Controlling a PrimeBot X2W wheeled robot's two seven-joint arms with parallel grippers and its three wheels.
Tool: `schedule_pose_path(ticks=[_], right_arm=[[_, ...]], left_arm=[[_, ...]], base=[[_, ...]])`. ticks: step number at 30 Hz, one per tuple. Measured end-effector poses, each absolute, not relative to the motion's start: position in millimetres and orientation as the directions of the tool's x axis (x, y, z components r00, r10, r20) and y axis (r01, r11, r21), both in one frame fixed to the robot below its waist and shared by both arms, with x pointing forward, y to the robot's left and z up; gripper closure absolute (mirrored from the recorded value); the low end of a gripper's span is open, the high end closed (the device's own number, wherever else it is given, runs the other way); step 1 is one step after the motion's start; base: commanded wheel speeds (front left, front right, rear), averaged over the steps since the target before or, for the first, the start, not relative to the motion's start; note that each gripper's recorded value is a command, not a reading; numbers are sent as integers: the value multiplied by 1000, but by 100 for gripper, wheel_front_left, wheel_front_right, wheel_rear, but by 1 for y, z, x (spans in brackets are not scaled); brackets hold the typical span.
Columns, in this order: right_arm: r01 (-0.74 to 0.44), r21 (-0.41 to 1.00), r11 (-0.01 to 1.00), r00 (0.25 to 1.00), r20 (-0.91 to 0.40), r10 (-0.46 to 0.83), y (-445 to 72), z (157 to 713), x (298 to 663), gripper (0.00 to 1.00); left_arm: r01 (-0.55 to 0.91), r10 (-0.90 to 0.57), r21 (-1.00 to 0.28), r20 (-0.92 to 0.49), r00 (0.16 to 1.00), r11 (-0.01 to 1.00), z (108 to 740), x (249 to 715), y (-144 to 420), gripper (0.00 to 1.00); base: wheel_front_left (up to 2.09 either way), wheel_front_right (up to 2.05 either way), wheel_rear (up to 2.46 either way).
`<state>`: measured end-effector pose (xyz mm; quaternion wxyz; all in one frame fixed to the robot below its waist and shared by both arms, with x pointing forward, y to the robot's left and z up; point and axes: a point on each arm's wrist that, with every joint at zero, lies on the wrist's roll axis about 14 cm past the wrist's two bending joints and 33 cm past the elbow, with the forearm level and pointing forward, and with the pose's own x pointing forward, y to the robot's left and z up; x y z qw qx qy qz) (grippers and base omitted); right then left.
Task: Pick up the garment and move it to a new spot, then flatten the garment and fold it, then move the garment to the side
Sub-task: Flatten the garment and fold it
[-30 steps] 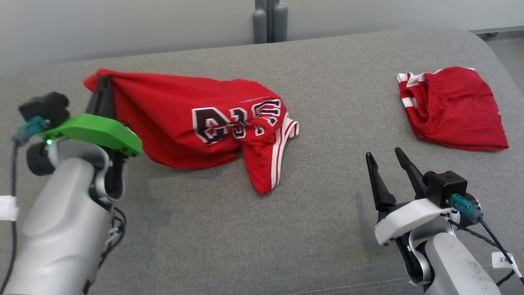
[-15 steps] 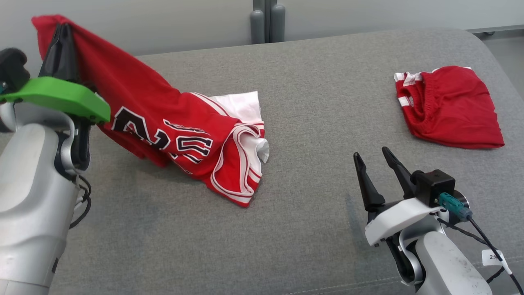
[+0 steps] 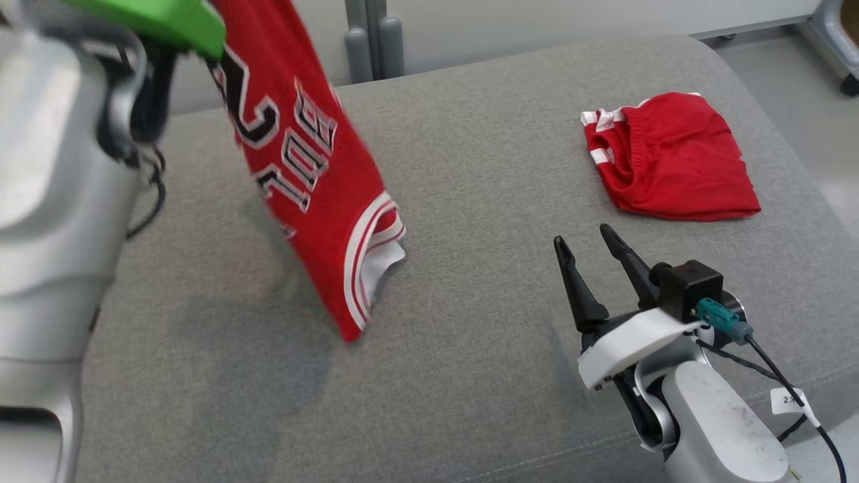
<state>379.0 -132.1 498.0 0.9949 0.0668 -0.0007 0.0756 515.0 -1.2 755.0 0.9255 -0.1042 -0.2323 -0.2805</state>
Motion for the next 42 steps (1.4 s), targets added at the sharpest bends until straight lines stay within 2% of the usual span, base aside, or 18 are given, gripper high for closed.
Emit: schedule_pose_path(ticks=[3, 5, 7, 9, 11, 14, 16, 19, 28, 33, 42], right_arm=[[-117, 130, 985, 993, 20, 115, -143, 501, 378, 0], [-65, 129, 990, 998, 17, 64, -158, 501, 377, 0], [-22, 123, 992, 1000, 16, 21, -172, 500, 376, 0], [-13, 119, 993, 1000, 16, 11, -176, 499, 376, 0], [-16, 130, 991, 1000, 14, 14, -174, 499, 378, 0], [-21, 136, 990, 1000, 6, 20, -170, 496, 380, 0], [-30, 138, 990, 1000, 0, 30, -167, 493, 382, 0], [-47, 138, 989, 999, -6, 48, -162, 491, 385, 0], [-149, 146, 978, 988, -17, 153, -128, 486, 394, 0], [-150, 121, 981, 987, -39, 156, -133, 479, 396, 0], [-181, 104, 978, 981, -50, 187, -137, 484, 421, 0]], left_arm=[[658, -447, -11, 724, 525, 753, 858, 479, -16, 100], [732, -449, 22, 801, 395, 681, 897, 448, -32, 100], [789, -464, 11, 814, 349, 614, 900, 433, -48, 100], [823, -476, -54, 794, 379, 566, 882, 436, -54, 100], [822, -513, -112, 732, 448, 558, 841, 447, -58, 100], [765, -552, -271, 559, 619, 584, 747, 468, -56, 100], [676, -532, -389, 421, 735, 627, 681, 476, -41, 100], [568, -493, -450, 283, 823, 689, 621, 480, -14, 100], [443, -379, -356, 236, 895, 823, 603, 499, 54, 100], [389, -338, -343, 200, 920, 855, 591, 501, 69, 100], [208, -238, -354, -43, 970, 912, 496, 463, 108, 100]], base=[[0, 0, 0], [0, 0, 0], [0, 0, 0], [0, 0, 0], [0, 0, 0], [0, 0, 0], [0, 0, 0], [0, 0, 0], [0, 0, 0], [0, 0, 0], [0, 0, 0]])
